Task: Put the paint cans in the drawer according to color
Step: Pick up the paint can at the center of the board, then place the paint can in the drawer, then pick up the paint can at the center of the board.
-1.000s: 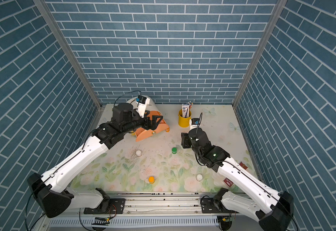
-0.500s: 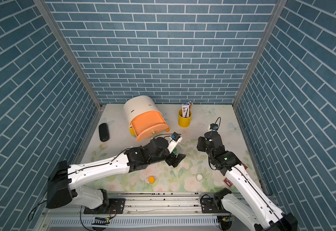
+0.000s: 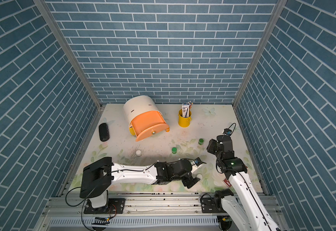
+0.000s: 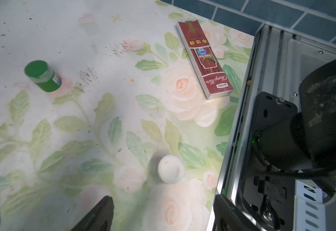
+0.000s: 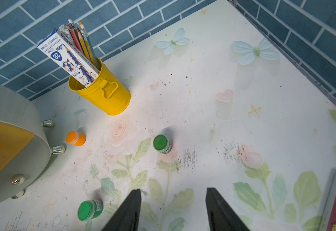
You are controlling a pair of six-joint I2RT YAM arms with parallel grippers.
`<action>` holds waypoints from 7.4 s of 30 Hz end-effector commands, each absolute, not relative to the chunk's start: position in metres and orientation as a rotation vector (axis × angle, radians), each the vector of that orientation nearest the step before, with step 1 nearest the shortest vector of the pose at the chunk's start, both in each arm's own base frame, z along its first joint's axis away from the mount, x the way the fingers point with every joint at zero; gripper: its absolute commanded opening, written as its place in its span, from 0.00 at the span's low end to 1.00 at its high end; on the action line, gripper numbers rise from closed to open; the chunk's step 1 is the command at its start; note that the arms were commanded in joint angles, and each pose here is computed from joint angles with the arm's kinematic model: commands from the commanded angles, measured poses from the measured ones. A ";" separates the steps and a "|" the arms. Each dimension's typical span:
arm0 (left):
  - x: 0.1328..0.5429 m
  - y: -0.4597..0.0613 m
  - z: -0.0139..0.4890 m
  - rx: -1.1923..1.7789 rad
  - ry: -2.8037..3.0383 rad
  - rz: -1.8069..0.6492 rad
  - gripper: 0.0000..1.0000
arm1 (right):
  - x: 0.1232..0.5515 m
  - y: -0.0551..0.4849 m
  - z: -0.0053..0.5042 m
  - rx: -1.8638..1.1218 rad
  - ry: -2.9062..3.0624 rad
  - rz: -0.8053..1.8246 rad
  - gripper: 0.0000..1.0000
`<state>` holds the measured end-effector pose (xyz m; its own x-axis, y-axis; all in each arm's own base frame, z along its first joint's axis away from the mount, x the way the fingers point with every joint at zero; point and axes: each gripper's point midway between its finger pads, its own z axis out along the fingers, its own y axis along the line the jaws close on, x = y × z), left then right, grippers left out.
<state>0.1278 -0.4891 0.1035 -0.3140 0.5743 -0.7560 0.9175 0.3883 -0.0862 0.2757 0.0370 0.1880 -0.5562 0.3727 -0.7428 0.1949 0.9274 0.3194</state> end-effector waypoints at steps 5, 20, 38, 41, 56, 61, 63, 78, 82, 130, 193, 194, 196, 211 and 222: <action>0.116 -0.513 0.090 1.373 1.942 -0.743 0.82 | 0.277 0.033 0.179 0.423 2.169 0.294 0.57; 0.123 -0.523 0.061 1.421 1.917 -0.672 0.73 | 0.272 0.039 0.164 0.389 2.196 0.346 0.58; 0.133 -0.531 0.048 1.383 1.918 -0.638 0.51 | 0.266 0.034 0.170 0.381 2.181 0.323 0.58; 0.132 -0.532 0.047 1.386 1.918 -0.647 0.45 | 0.266 0.034 0.172 0.378 2.178 0.323 0.58; 0.138 -0.531 0.043 1.357 1.939 -0.647 0.49 | 0.266 0.035 0.176 0.356 2.177 0.322 0.58; 0.138 -0.531 0.042 1.352 1.939 -0.647 0.38 | 0.266 0.037 0.177 0.348 2.178 0.328 0.58; 0.139 -0.530 0.042 1.347 1.939 -0.646 0.35 | 0.265 0.037 0.178 0.343 2.178 0.326 0.58; 0.150 -0.509 0.085 1.276 1.907 -0.625 0.22 | 0.263 0.044 0.193 0.278 2.155 0.361 0.58; 0.162 -0.499 0.110 1.244 1.894 -0.609 0.19 | 0.263 0.048 0.195 0.243 2.156 0.380 0.57; 0.422 -0.222 0.301 0.208 2.090 -0.126 0.04 | 0.248 0.151 0.192 -0.075 2.124 0.777 0.57; 0.344 -0.129 0.393 -0.003 1.829 -0.203 0.80 | 0.203 0.310 0.197 -0.578 1.990 0.718 0.54; 0.339 -0.124 0.393 -0.016 1.819 -0.204 0.80 | 0.201 0.319 0.193 -0.602 1.988 0.705 0.55; 0.330 -0.113 0.387 -0.052 1.811 -0.204 0.81 | 0.198 0.336 0.182 -0.644 1.992 0.678 0.55; 0.271 -0.080 0.205 -0.363 2.125 -0.294 0.85 | 0.201 0.364 0.161 -0.717 2.000 0.696 0.55; 0.272 -0.102 0.106 -0.379 2.289 -0.339 0.85 | 0.212 0.314 0.181 -0.618 1.999 0.682 0.55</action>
<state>0.2627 -0.0918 0.1114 -0.6724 -0.3400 -0.6575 -0.1740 0.9360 -0.3060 0.2108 0.3311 0.1809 -0.4670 -0.1446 -0.8723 -0.6653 0.7073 0.2389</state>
